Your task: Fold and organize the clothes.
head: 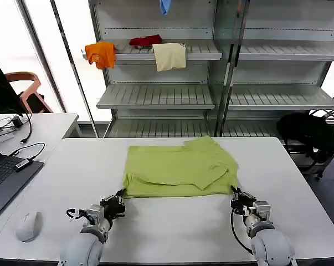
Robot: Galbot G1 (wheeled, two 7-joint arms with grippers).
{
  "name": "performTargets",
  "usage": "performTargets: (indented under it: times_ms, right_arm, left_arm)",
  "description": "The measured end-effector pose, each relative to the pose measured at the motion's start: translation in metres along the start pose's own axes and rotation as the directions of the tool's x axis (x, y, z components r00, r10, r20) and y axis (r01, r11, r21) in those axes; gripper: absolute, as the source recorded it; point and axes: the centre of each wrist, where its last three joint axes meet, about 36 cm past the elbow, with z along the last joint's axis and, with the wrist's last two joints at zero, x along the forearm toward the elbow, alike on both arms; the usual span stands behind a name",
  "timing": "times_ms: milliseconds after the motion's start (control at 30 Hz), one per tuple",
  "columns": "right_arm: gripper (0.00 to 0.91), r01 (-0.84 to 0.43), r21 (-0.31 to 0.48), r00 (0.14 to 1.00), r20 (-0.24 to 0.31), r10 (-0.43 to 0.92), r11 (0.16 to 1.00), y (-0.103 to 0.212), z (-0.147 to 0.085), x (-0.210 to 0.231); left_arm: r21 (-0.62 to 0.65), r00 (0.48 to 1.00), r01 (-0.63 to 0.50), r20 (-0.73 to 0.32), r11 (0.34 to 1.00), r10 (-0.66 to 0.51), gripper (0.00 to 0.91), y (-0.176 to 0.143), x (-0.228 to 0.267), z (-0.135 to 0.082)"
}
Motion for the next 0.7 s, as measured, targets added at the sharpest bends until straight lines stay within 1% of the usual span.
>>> performTargets:
  times_ms: [300, 500, 700]
  right_arm:
    - [0.0, 0.003, -0.021, 1.0, 0.01, -0.003, 1.0, -0.001, -0.003, 0.019]
    - [0.0, 0.018, -0.031, 1.0, 0.017, -0.017, 0.999, 0.006, -0.003, 0.04]
    - [0.0, 0.039, -0.042, 0.999, 0.009, -0.039, 0.998, 0.02, 0.001, 0.064]
  left_arm:
    - [0.029, 1.0, -0.019, 0.014, 0.999, 0.018, 0.0, 0.011, 0.014, -0.002]
    - [0.047, 0.999, -0.038, 0.032, 0.998, 0.037, 0.0, 0.028, 0.044, -0.006]
    - [0.06, 0.998, -0.054, 0.038, 0.997, 0.052, 0.0, 0.045, 0.078, -0.007]
